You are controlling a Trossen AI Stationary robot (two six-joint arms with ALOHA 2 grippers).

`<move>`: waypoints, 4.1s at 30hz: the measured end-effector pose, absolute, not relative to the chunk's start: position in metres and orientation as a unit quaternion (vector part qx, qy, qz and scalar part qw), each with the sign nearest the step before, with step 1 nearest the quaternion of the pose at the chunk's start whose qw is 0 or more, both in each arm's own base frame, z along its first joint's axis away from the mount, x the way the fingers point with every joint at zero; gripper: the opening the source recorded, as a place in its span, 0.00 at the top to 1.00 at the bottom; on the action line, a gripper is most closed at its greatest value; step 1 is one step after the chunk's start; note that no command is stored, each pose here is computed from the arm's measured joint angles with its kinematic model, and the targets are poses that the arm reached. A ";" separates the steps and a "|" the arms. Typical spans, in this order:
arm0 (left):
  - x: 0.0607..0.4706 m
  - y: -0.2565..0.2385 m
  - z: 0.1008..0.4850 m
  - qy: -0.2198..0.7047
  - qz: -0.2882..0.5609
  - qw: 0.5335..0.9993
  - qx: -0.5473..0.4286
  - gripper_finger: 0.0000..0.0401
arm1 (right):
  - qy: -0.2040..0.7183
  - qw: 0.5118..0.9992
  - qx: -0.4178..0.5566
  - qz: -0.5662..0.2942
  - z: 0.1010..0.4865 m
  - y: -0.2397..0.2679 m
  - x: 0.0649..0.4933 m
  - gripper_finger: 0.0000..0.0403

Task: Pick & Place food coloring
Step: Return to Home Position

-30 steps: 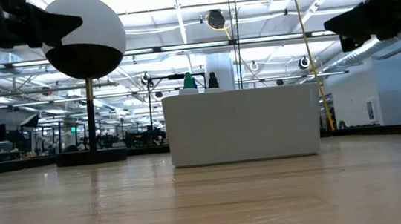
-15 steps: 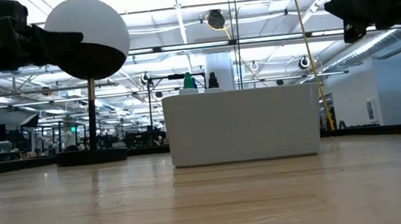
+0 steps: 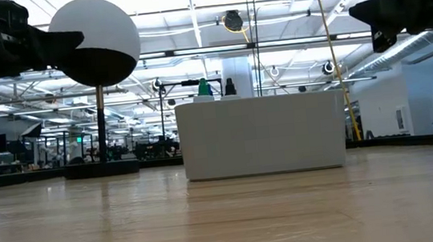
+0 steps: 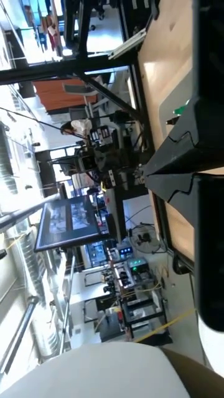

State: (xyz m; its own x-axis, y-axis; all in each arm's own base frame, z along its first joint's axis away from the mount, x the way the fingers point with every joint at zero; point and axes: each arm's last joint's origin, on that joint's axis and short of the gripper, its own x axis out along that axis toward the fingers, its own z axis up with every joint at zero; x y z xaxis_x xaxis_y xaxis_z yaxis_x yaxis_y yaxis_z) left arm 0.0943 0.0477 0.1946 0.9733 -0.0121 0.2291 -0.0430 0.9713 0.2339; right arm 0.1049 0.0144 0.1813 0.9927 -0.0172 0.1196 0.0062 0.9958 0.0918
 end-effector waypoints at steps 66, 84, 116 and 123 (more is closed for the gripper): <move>0.099 0.045 0.177 -0.036 -0.030 0.994 0.095 1.00 | -0.047 0.992 -0.085 0.078 0.182 0.025 0.091 1.00; 0.103 0.039 0.161 0.034 -0.022 0.992 0.123 1.00 | -0.057 0.995 -0.044 -0.071 0.179 0.006 0.095 1.00; 0.111 0.012 0.162 0.029 -0.085 0.990 0.106 1.00 | -0.042 0.996 -0.034 -0.067 0.176 0.003 0.096 1.00; 0.111 0.013 0.156 0.060 -0.064 0.992 0.092 1.00 | -0.039 0.997 -0.025 -0.066 0.175 0.003 0.096 1.00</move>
